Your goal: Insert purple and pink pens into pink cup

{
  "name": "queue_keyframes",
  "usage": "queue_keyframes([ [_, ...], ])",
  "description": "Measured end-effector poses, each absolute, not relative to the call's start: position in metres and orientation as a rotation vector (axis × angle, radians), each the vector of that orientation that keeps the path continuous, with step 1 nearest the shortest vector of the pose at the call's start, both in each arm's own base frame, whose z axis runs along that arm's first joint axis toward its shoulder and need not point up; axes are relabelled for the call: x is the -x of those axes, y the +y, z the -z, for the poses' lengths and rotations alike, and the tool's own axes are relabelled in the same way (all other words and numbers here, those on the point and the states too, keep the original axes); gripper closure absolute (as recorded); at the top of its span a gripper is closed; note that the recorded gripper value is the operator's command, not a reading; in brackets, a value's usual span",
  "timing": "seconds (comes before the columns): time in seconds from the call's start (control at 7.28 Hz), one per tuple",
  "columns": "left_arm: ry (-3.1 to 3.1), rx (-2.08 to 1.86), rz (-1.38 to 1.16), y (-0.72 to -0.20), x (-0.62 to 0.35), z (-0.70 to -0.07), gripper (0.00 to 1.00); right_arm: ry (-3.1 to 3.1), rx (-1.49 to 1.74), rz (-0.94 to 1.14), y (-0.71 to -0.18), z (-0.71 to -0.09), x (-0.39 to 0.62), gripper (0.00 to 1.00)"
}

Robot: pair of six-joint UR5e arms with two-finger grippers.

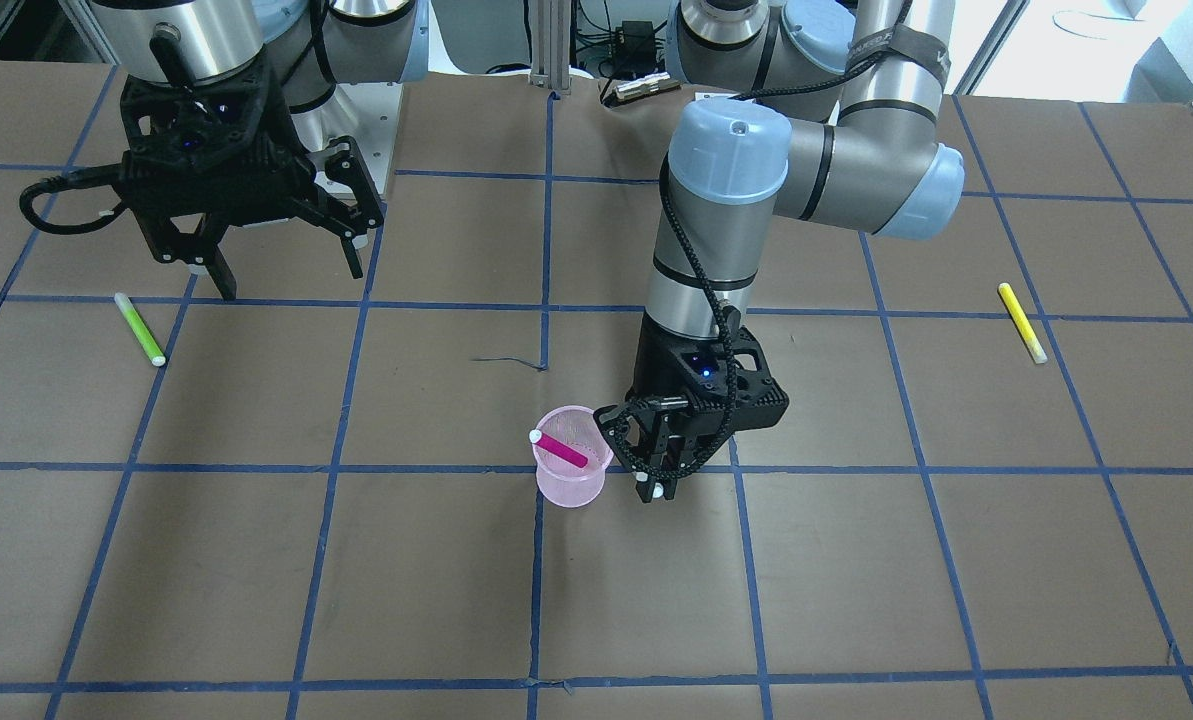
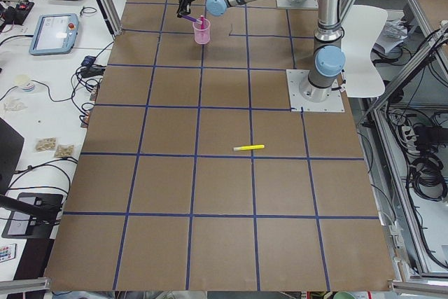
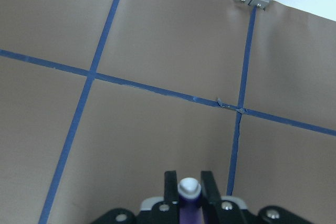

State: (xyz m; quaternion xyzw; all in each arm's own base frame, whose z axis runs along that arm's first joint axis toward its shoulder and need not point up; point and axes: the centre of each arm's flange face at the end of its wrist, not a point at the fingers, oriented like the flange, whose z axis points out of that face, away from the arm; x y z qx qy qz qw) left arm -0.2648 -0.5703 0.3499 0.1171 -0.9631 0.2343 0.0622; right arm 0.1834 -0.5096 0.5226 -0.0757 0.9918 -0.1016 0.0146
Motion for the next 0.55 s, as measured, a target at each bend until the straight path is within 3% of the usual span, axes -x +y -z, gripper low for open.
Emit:
queue_keyframes([
  [0.27,-2.906,-0.341,-0.749,-0.566,0.280,-0.340,1.00,3.076,-0.162,0.285,-0.507,-0.512,-0.184,0.00],
  [0.55,-2.891,-0.364,-0.759,-0.567,0.287,-0.328,1.00,3.052,-0.301,0.278,-0.506,-0.509,-0.186,0.00],
])
